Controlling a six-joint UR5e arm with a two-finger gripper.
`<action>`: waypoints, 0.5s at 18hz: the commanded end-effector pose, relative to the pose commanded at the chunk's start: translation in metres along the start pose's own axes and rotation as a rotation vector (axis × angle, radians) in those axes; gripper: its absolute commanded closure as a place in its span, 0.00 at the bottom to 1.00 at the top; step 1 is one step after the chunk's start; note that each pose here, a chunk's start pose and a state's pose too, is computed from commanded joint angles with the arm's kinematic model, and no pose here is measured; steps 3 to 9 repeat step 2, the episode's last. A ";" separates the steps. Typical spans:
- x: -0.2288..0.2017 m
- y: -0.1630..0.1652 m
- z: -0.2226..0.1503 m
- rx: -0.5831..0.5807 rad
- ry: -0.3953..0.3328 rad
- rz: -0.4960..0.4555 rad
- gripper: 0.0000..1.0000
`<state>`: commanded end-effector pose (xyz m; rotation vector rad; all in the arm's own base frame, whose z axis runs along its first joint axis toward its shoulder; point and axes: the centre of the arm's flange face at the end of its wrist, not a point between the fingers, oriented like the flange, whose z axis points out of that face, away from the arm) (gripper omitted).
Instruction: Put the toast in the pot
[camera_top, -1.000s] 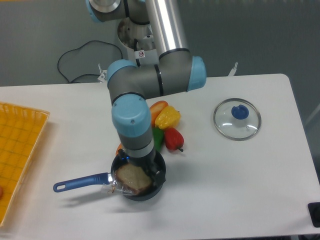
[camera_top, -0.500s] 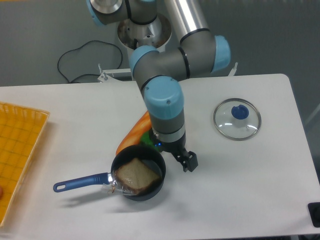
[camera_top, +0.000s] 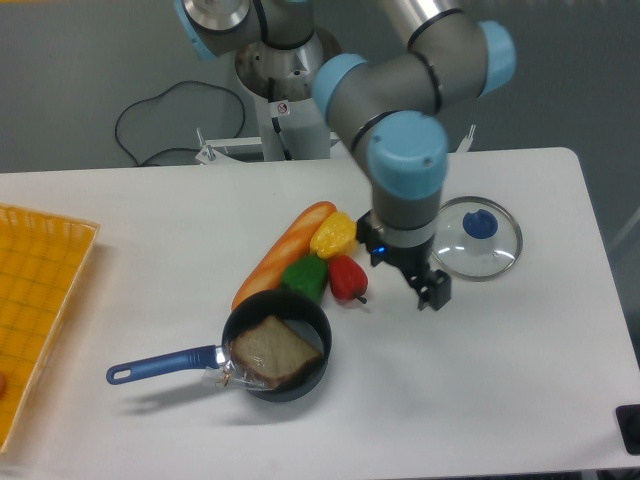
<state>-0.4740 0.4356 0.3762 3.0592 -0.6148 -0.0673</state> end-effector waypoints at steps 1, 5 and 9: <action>-0.001 0.002 0.000 -0.002 0.000 0.002 0.00; -0.001 0.004 0.000 -0.002 0.003 0.000 0.00; -0.001 0.004 0.000 -0.002 0.003 0.000 0.00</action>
